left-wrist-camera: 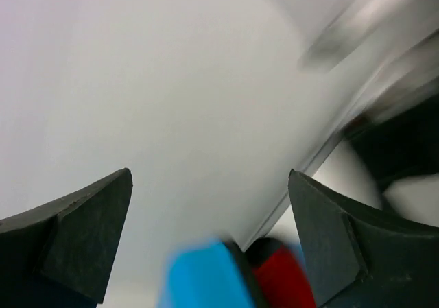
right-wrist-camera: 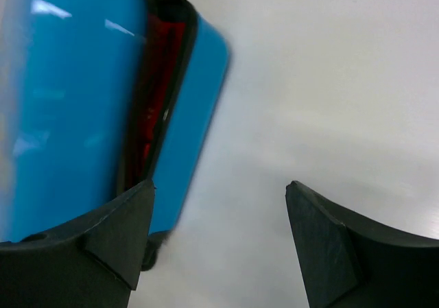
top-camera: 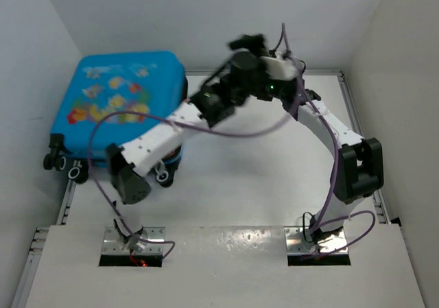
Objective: Pack the luggage
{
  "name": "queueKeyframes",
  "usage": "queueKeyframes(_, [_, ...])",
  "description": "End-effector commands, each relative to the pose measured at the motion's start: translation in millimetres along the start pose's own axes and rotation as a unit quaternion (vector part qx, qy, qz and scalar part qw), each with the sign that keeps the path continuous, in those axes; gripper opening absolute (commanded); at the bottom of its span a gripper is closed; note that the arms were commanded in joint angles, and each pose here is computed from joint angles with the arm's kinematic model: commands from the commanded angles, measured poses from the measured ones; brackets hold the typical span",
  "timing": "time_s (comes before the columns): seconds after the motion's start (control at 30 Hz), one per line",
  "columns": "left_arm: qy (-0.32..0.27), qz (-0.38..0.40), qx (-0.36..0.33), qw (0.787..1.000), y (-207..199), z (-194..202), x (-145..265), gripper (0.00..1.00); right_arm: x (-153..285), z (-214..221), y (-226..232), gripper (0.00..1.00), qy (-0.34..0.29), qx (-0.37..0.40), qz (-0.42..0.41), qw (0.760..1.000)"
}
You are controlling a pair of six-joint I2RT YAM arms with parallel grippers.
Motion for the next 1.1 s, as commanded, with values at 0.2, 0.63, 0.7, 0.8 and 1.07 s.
queueKeyframes(0.2, [-0.13, -0.153, 0.285, 0.937, 94.0, -120.2, 74.5, 1.0, 31.6, 3.0, -35.0, 0.77, -0.011, 0.001, 0.07, 0.997])
queueKeyframes(0.63, [0.277, -0.293, 0.301, 0.864, 242.0, 270.1, 174.9, 0.95, 27.7, 62.7, 121.6, 0.79, 0.037, 0.263, -0.222, 0.938])
queueKeyframes(0.7, [0.327, -0.29, 0.314, 0.843, 237.3, 311.8, 195.3, 0.94, 35.0, 71.3, 160.3, 0.83, 0.052, 0.325, -0.264, 0.907])
queueKeyframes(0.8, [0.385, -0.289, 0.348, 0.804, 224.9, 359.9, 221.6, 0.94, 40.2, 79.1, 190.7, 0.87, 0.091, 0.298, -0.275, 0.909])
queueKeyframes(1.07, [0.464, -0.271, 0.41, 0.737, 189.1, 418.6, 253.7, 0.93, 43.1, 137.4, 214.6, 0.94, 0.169, 0.24, -0.191, 0.937])
Point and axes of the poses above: each gripper's point midway between its finger pads, its own x axis back along the fingers, its own y axis along the line the jaws close on, z = x × y, the point moved 3 cm from there along x, back along the fingers, and after that the axes turned 7 degrees about x, right-handed, at the moved point
